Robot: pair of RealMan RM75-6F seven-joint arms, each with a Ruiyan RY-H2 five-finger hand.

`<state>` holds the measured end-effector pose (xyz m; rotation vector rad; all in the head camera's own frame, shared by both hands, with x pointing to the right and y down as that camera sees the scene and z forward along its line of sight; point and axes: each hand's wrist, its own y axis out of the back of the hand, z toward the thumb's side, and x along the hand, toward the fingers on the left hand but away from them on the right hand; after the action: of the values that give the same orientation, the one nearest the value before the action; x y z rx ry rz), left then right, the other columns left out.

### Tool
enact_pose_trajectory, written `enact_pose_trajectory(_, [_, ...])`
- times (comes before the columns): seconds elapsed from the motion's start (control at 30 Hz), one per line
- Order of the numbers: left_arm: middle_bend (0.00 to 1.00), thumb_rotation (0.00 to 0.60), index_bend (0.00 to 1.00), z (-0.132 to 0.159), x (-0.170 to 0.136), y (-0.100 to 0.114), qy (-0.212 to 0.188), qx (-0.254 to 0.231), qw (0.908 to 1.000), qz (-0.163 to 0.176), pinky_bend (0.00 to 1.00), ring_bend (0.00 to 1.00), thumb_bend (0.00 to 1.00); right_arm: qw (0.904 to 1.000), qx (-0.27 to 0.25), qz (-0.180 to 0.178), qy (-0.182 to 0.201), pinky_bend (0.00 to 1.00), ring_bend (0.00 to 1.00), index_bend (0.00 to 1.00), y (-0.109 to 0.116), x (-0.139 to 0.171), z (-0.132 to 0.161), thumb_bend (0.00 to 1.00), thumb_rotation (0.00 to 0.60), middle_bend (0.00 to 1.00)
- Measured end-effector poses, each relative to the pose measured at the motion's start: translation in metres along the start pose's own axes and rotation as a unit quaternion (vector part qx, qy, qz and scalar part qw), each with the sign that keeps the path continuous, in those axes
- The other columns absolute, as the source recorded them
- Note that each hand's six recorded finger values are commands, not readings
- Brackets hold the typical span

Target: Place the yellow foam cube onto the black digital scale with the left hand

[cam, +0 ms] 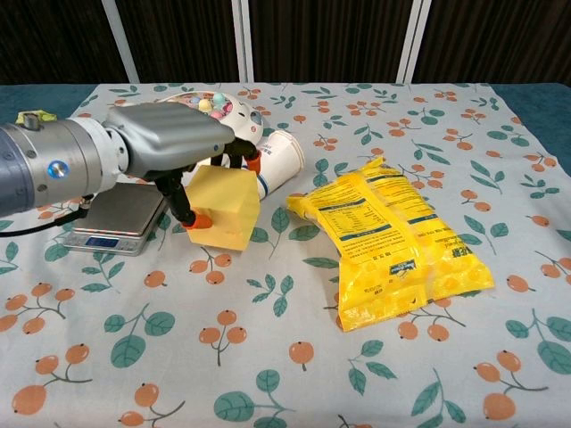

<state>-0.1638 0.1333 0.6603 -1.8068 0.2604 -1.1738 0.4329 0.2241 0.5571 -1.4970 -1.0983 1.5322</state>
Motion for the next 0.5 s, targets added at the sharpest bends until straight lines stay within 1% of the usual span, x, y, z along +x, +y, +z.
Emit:
enact_pose_trajectory(0.13, [0.45, 0.600, 0.26, -0.022, -0.009, 0.015, 0.014, -0.007, 0.9997, 0.021, 0.42, 0.32, 0.34, 1.0000, 0.002, 0.002, 0.001, 0.00, 0.00, 0.00, -0.001, 0.000, 0.002, 0.58, 0.600, 0.00])
enact_pose_trajectory(0.23, [0.45, 0.600, 0.26, -0.042, -0.018, 0.020, 0.027, -0.010, 0.9992, 0.028, 0.42, 0.32, 0.34, 1.0000, 0.004, 0.004, 0.003, 0.00, 0.00, 0.00, -0.003, 0.000, 0.004, 0.58, 0.600, 0.00])
enact_pose_trajectory(0.37, [0.44, 0.600, 0.25, -0.067, -0.031, 0.020, 0.049, -0.026, 0.9981, 0.028, 0.42, 0.31, 0.34, 1.0000, 0.005, 0.005, 0.005, 0.00, 0.00, 0.00, -0.004, 0.001, 0.006, 0.58, 0.600, 0.00])
enact_pose_trajectory(0.5, [0.43, 0.600, 0.24, -0.091, -0.044, 0.013, 0.069, -0.039, 0.9966, 0.021, 0.42, 0.31, 0.34, 1.0000, 0.006, 0.006, 0.005, 0.00, 0.00, 0.00, -0.005, 0.001, 0.007, 0.58, 0.600, 0.00])
